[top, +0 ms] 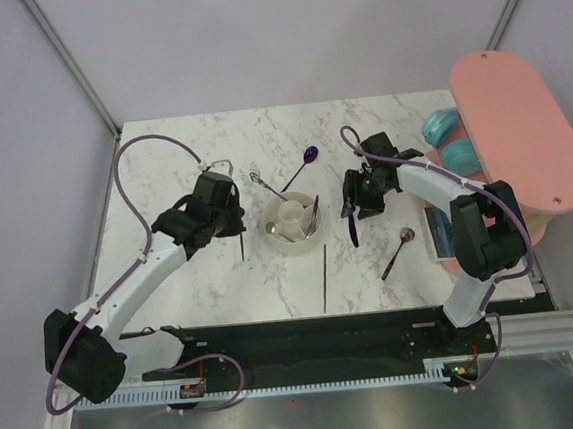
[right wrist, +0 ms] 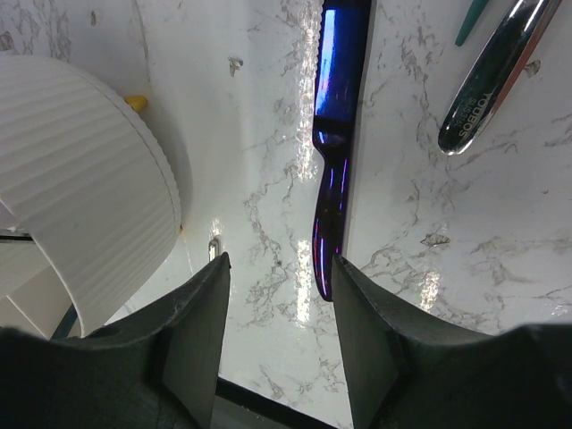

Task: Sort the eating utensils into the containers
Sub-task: Pick up the spoon from the center of the board, then place the spoon in the storage box.

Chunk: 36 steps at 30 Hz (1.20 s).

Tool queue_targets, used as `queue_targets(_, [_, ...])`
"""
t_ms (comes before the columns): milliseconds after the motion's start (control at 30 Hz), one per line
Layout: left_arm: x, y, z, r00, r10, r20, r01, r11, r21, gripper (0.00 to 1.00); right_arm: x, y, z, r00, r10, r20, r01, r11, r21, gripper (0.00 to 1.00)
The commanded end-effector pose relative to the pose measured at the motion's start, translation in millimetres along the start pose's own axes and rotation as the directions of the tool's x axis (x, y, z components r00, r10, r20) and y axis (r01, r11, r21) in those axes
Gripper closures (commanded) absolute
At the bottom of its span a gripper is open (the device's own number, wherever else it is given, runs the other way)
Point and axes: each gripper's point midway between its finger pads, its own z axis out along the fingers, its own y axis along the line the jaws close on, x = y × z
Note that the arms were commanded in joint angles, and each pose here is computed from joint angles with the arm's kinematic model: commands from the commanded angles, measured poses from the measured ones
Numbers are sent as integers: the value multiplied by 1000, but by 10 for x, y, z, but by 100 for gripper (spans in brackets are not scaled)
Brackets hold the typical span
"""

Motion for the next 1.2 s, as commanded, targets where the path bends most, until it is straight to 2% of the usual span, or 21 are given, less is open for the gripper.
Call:
queue_targets(0, [-489, -205, -132, 986, -29, 162, 18, 997, 70, 98, -117, 78, -80, 999, 2, 34, -1, 1000, -17, 43])
queue_targets(100, [-633, -277, -119, 974, -90, 206, 72, 993, 93, 98, -121, 85, -99, 999, -1, 38, 1, 1000, -19, 43])
queue_targets(233, [-671, -370, -4, 963, -168, 210, 146, 982, 118, 98, -123, 91, -109, 999, -3, 40, 4, 1000, -22, 43])
queue_targets(567, [-768, -760, 111, 967, -114, 228, 82, 986, 146, 98, -82, 117, -143, 999, 1, 34, 0, 999, -38, 43])
queue_targets(867, [-812, -837, 178, 961, -104, 257, 70, 988, 140, 98, -92, 139, -167, 999, -4, 37, 6, 999, -46, 43])
queue_targets(1167, [-740, -964, 401, 956, -38, 292, 3, 993, 119, 98, -94, 128, -210, 999, -25, 27, 26, 999, -31, 43])
